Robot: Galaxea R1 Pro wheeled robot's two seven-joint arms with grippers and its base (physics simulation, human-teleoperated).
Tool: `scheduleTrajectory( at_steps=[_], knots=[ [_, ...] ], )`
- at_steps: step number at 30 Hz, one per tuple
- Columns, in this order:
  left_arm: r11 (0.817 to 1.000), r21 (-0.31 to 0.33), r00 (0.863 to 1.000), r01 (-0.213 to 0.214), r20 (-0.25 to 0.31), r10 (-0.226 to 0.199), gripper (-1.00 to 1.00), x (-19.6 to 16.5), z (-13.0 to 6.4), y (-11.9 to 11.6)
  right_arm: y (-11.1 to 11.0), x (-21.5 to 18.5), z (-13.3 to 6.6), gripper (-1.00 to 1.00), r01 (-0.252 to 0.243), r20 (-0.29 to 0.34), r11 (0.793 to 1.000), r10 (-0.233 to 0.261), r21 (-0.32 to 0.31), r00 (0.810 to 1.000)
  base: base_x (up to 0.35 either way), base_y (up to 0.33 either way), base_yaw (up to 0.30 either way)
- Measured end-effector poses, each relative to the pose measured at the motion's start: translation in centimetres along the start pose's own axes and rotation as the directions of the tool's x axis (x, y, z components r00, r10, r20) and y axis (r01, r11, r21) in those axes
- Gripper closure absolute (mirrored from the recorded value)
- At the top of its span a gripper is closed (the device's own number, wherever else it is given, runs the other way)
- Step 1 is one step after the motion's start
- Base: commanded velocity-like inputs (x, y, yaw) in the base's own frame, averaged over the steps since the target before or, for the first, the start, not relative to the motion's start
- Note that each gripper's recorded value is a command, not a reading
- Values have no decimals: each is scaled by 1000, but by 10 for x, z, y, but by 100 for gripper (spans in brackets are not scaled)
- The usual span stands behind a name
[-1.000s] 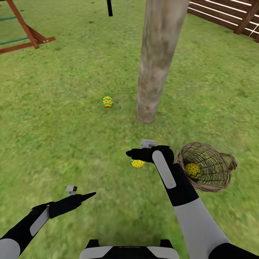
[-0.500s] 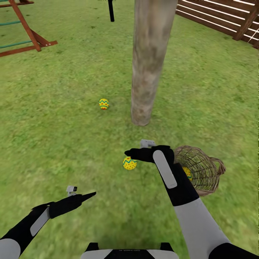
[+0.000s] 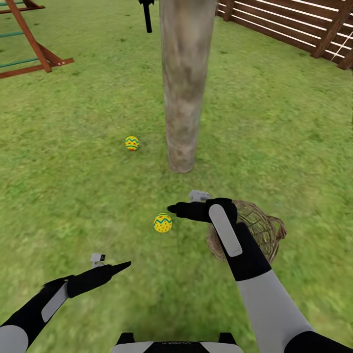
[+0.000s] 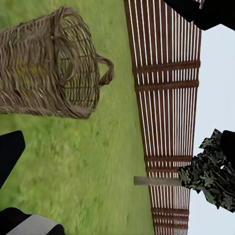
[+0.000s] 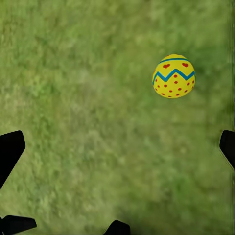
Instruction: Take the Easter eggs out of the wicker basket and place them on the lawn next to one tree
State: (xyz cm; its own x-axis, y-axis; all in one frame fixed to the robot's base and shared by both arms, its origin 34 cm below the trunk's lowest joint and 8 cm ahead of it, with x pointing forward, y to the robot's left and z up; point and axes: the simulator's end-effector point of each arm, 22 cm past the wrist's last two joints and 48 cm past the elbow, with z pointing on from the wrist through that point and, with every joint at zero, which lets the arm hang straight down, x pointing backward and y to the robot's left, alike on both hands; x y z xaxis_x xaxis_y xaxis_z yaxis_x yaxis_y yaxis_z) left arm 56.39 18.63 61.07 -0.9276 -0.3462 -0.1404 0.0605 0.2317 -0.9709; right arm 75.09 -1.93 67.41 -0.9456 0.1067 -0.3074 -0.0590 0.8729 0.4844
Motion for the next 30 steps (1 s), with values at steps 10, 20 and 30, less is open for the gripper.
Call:
scheduleTrajectory(
  at_steps=[10,20,30],
  knots=[
    [1000,-2,1000,0,0,0,-100,0,0,0,-1,1,0,-100,0,-2,1000,0,4,1000,0,-302,0],
    [1000,-1,1000,-1,1,1,-100,0,0,0,-2,1,1,-100,1,-1,1000,-1,6,1000,-6,-302,0],
    [1000,-1,1000,-2,1,2,-100,0,-1,0,-4,2,2,-100,2,-4,1000,-1,16,1000,-83,-302,0]
  ],
)
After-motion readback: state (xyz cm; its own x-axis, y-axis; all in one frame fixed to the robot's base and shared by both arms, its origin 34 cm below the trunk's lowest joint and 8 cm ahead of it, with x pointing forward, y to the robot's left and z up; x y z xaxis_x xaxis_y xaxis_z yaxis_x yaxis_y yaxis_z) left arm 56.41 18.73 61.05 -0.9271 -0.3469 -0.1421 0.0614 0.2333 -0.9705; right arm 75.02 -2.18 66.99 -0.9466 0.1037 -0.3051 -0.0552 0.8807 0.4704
